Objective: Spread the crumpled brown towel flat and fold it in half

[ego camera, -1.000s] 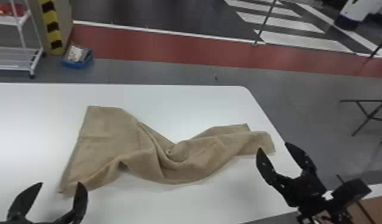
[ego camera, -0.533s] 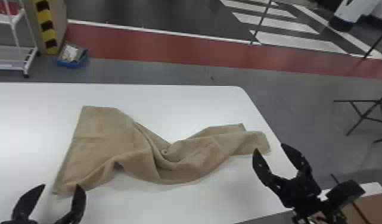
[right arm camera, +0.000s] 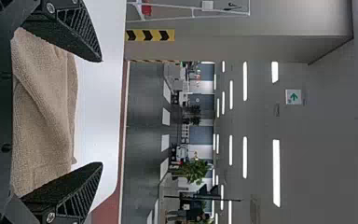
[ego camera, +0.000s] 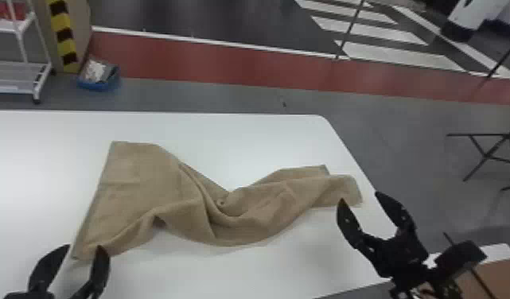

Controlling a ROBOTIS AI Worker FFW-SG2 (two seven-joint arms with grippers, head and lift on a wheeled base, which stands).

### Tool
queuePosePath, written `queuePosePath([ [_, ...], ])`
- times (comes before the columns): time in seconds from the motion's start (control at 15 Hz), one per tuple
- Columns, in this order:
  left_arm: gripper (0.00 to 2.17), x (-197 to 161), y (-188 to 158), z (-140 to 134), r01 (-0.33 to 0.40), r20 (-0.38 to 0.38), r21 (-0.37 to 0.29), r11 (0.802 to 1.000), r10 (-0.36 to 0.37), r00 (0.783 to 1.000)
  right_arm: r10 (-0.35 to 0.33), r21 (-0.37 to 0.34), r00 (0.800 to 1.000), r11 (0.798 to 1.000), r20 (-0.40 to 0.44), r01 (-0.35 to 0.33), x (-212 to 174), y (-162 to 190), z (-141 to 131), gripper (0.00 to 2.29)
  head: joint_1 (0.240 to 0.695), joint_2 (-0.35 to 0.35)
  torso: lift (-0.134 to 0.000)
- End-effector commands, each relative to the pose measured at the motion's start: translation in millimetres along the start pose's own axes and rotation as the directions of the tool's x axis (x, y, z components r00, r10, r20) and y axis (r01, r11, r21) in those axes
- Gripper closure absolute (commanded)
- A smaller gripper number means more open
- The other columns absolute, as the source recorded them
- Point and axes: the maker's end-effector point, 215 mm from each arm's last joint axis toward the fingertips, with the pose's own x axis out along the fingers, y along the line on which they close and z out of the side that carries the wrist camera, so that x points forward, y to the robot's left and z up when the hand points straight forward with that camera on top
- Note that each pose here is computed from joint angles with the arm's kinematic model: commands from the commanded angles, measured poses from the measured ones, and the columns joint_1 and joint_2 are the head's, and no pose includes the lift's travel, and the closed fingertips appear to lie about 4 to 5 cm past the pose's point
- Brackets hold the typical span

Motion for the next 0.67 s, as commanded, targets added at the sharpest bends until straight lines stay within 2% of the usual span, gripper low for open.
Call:
queuePosePath([
  [0.0, 0.58, 3, 0, -6, 0.0, -0.022, 0.012, 1.0, 0.0, 1.0, 0.0, 0.0, 1.0, 1.0, 0.0, 0.0, 1, 0, 0, 0.09, 0.695, -0.302, -0.125],
  [0.13, 0.58, 3, 0, -7, 0.002, -0.024, 0.012, 1.0, -0.001, 1.0, -0.001, 0.0, 1.0, 1.0, 0.001, 0.001, 1, 0, 0, 0.09, 0.695, -0.301, -0.125],
  [0.2, 0.75, 3, 0, -8, 0.002, -0.027, 0.013, 1.0, -0.001, 1.0, -0.001, 0.0, 1.0, 1.0, 0.001, 0.001, 1, 0, 0, 0.09, 0.695, -0.3, -0.125],
  [0.27, 1.02, 3, 1, -7, -0.004, -0.023, 0.013, 1.0, 0.005, 1.0, -0.001, 0.0, 1.0, 1.0, 0.001, 0.001, 1, 0, 0, 0.09, 0.695, -0.3, -0.125],
  [0.4, 1.13, 2, 1, -4, -0.003, -0.018, 0.016, 1.0, 0.004, 1.0, -0.001, 0.0, 1.0, 1.0, 0.001, 0.001, 1, 0, 0, 0.09, 0.695, -0.3, -0.125],
  [0.47, 1.65, 2, 2, -2, -0.011, -0.012, 0.015, 1.0, 0.011, 1.0, -0.001, 0.0, 1.0, 1.0, 0.001, 0.001, 1, 0, 0, 0.09, 0.695, -0.299, -0.125],
  [0.53, 1.96, 2, 5, 2, -0.028, -0.003, 0.011, 1.0, 0.028, 1.0, -0.002, 0.001, 1.0, 1.0, 0.001, 0.002, 1, 0, -1, 0.09, 0.695, -0.298, -0.125],
  [0.6, 1.96, 2, 5, 3, -0.028, 0.0, 0.011, 1.0, 0.028, 1.0, -0.001, 0.0, 1.0, 1.0, -0.001, 0.001, 1, 0, -1, 0.09, 0.695, -0.296, -0.125],
])
